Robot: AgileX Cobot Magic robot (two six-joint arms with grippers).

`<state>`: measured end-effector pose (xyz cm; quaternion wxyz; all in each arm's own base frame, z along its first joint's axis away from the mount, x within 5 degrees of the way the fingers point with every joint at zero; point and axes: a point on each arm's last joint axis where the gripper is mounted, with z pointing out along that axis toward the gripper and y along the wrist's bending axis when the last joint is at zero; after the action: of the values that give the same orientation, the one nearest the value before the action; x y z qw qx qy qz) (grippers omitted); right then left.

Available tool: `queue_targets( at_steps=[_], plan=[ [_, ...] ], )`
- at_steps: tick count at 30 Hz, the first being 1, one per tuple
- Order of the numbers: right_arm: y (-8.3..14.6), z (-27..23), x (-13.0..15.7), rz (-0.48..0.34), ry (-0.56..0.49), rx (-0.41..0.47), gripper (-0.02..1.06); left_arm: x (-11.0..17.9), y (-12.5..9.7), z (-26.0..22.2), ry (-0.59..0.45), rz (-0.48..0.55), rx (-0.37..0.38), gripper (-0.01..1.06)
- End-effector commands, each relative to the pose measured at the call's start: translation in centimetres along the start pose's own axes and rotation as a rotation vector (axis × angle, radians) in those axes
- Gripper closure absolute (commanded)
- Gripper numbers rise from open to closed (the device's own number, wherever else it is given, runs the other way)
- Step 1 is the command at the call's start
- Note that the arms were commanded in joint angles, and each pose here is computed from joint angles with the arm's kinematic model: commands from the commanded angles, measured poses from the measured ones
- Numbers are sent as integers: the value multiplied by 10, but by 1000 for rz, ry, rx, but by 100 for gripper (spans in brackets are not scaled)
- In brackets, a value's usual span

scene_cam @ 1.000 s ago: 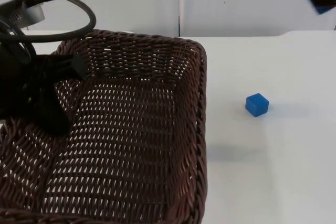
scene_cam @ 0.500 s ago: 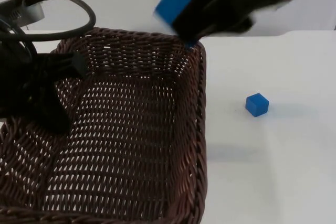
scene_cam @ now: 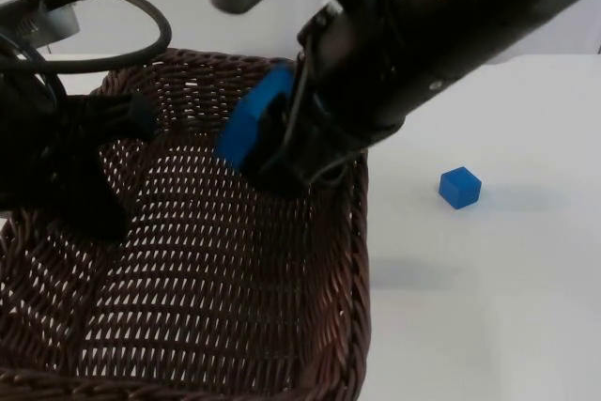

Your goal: Pick up the basket with the left hand and place the largest block into the basket with the right hand.

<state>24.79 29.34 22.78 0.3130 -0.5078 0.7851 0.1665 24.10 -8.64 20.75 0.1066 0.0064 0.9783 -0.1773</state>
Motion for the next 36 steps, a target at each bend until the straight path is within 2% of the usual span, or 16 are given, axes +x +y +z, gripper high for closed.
queue_targets(
  at_steps=[1,2,4,7,10,17,25,29,36],
  plan=[
    [0,2,-4,-5,-19,8,52,0,-2,-3,-14,-15,16,105],
    [0,3,-3,-5,-17,7,41,0,-2,-3,-14,-15,16,105],
    [0,2,-3,0,-17,7,28,0,-2,-3,-14,-15,16,105],
    [1,-2,-5,-2,-25,8,24,0,-2,-3,-14,-15,16,105],
    [1,-7,-7,-10,-30,9,23,0,-2,-3,-14,-15,16,105],
    [4,-54,-17,-89,-57,23,24,0,-2,-3,-14,-15,16,105],
    [15,-118,-22,-79,-103,3,24,0,-2,-3,-14,-15,16,105],
    [20,-138,-15,-77,-129,10,24,0,-2,-3,-14,-15,16,105],
    [30,-161,17,-54,-159,37,24,0,-2,-3,-14,-15,16,105]
  ],
)
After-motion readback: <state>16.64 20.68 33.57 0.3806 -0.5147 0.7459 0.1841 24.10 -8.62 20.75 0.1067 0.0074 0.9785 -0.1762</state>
